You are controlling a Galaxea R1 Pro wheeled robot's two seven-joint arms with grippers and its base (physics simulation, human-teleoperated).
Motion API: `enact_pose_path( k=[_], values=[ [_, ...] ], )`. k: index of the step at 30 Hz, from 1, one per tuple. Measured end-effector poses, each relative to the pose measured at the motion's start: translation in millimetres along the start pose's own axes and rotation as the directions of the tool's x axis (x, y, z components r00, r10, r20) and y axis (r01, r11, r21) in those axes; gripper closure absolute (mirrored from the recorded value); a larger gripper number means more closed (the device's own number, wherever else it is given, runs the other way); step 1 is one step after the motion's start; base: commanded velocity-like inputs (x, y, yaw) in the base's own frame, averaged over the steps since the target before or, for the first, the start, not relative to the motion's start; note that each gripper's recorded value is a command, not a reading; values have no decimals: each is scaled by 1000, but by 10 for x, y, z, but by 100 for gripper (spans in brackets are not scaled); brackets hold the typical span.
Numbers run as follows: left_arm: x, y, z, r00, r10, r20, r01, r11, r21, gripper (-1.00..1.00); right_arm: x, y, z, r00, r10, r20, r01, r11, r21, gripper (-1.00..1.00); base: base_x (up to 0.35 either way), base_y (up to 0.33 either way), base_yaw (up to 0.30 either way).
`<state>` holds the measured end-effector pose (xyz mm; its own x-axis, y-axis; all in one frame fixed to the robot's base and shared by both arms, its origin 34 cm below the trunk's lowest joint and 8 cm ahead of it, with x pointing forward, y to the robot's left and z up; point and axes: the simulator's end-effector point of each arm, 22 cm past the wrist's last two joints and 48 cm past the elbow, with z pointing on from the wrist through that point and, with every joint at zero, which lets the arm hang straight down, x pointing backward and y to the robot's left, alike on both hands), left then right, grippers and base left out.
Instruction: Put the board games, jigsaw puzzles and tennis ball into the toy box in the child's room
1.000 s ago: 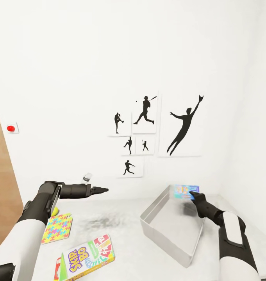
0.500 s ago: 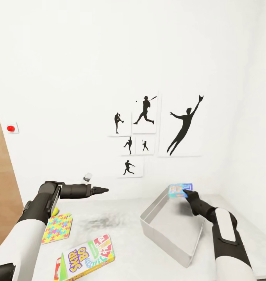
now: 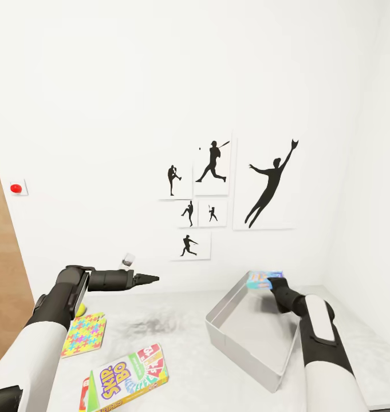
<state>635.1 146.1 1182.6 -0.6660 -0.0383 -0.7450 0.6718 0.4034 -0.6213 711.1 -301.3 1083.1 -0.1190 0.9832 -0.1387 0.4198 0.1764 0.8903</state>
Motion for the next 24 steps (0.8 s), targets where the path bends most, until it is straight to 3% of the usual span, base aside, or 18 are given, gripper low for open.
enact_pose_path(
  k=[4,7,13,24],
  values=[
    [-1,-2,4,1000,0,0,0,1000,0,-100,-1,-82,4,998,59,2,-59,997,48,100,0,0,0],
    [-3,-2,3,1000,0,1,0,1000,0,-100,-4,-89,8,997,74,5,-74,994,80,100,0,0,0],
    [1,3,0,1000,0,0,0,1000,-1,-100,-95,-211,27,989,129,70,-138,980,144,100,0,0,0],
    [3,4,0,1000,0,0,0,1000,-1,-100,-92,-300,34,984,157,89,-169,972,160,100,0,0,0]
  ],
)
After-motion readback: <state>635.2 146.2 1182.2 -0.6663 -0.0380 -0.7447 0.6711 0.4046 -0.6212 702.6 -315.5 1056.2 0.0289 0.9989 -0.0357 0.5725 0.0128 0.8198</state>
